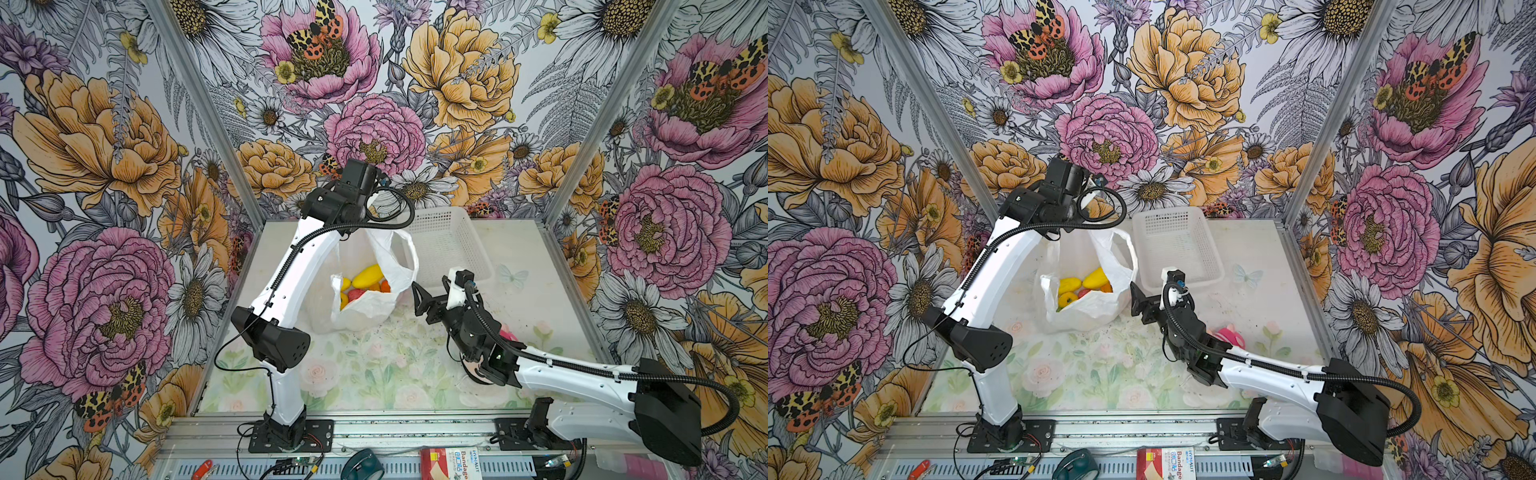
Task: Untie the knot of the plastic bag and take out the fruit
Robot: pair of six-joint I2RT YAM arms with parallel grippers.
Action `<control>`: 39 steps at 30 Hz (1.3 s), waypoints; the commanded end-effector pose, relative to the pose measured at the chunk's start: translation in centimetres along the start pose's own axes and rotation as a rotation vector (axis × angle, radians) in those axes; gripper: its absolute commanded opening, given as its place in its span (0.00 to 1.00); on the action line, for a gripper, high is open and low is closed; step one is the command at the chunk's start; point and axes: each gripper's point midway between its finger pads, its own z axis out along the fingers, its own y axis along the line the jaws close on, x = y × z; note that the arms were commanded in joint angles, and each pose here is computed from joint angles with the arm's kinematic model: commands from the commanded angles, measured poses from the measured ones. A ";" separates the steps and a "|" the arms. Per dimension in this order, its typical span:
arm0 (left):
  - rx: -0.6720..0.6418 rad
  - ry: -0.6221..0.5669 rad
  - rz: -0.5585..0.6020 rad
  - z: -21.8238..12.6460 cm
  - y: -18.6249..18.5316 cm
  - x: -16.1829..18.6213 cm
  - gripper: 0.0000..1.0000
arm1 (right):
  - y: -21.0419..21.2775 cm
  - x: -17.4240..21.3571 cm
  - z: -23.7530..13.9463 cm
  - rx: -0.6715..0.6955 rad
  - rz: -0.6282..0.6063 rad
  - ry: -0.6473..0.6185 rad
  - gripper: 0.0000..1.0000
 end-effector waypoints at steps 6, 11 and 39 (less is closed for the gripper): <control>-0.107 -0.124 -0.083 -4.1 3.9 -2.1 0.00 | 2.0 -0.3 1.2 -0.067 -0.100 0.072 0.99; -0.119 -0.139 -0.038 -7.4 1.9 -1.9 0.00 | 1.8 -0.4 1.0 -0.067 -0.110 0.069 0.99; 0.504 -0.364 -0.055 -5.9 -17.3 3.7 0.00 | 1.2 -1.9 -2.8 -0.117 -0.270 0.106 0.99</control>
